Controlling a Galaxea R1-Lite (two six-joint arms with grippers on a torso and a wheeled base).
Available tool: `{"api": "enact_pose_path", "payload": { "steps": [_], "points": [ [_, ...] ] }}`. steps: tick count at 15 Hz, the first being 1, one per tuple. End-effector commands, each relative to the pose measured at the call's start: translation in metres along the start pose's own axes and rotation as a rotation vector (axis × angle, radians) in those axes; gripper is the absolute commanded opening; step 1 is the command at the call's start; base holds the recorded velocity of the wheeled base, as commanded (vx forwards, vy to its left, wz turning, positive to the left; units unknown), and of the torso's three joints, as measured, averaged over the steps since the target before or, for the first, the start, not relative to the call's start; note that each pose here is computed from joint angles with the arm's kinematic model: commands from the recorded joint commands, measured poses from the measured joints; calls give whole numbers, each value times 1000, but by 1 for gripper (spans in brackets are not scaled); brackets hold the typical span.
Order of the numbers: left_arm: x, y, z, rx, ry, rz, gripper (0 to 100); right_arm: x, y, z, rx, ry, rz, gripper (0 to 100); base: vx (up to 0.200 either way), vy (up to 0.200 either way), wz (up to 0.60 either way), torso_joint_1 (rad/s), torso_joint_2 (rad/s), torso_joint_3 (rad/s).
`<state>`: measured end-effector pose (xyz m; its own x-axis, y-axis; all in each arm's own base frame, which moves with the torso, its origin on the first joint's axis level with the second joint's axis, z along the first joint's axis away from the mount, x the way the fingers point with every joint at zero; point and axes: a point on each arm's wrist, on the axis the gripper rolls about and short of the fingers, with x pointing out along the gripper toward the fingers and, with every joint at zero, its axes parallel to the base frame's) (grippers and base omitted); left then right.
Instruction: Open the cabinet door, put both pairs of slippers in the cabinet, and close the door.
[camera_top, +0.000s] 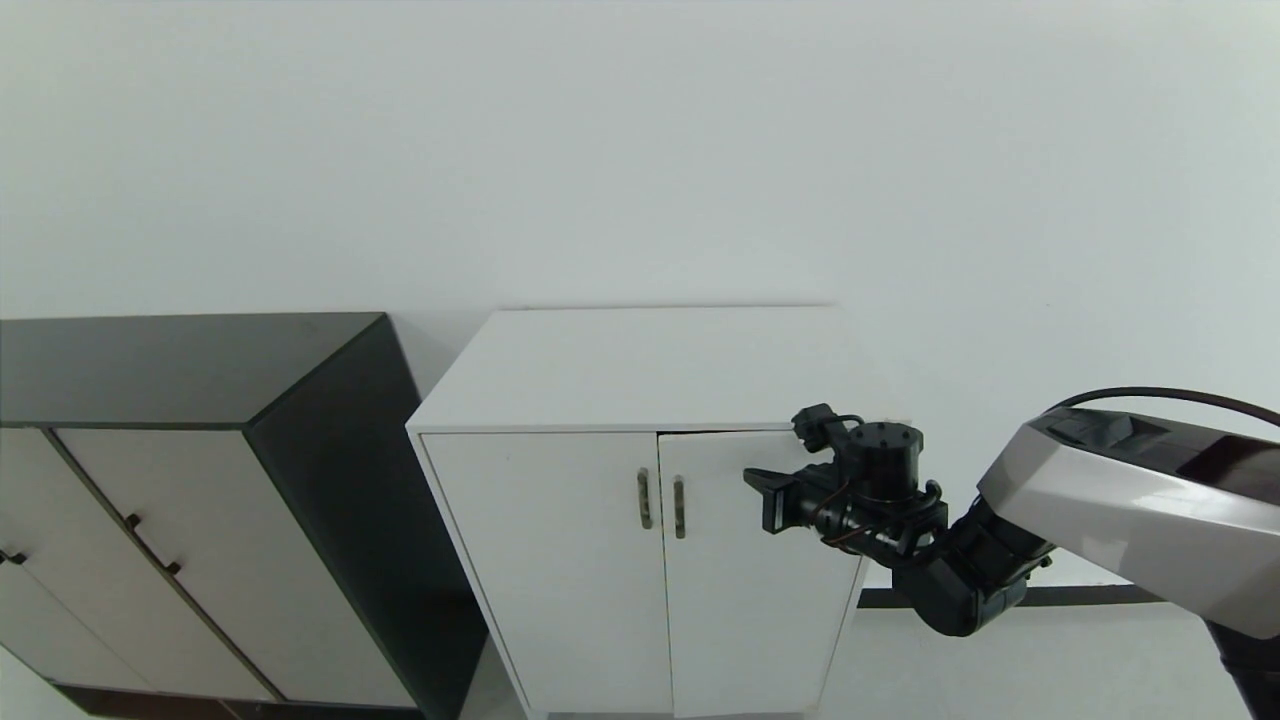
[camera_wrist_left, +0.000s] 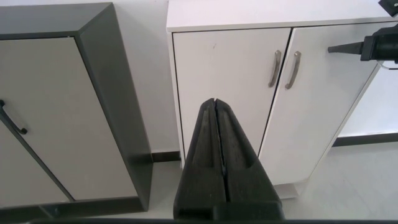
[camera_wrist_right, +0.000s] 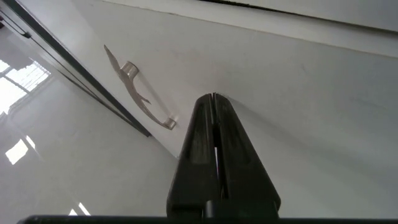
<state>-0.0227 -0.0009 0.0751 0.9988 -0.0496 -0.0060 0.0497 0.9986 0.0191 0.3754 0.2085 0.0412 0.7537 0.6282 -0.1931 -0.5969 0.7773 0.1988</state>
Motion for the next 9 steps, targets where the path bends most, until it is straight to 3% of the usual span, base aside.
{"api": "enact_pose_path", "payload": {
  "steps": [1, 9],
  "points": [
    [0, 0, 0, 1, 0, -1, 0, 3, -3, 2, 0, -10, -4, 0, 0, 0, 0, 0, 0, 0],
    [0, 0, 0, 1, 0, -1, 0, 6, -7, 0, 1, -13, -11, 0, 0, 0, 0, 0, 0, 0]
  ]
}}
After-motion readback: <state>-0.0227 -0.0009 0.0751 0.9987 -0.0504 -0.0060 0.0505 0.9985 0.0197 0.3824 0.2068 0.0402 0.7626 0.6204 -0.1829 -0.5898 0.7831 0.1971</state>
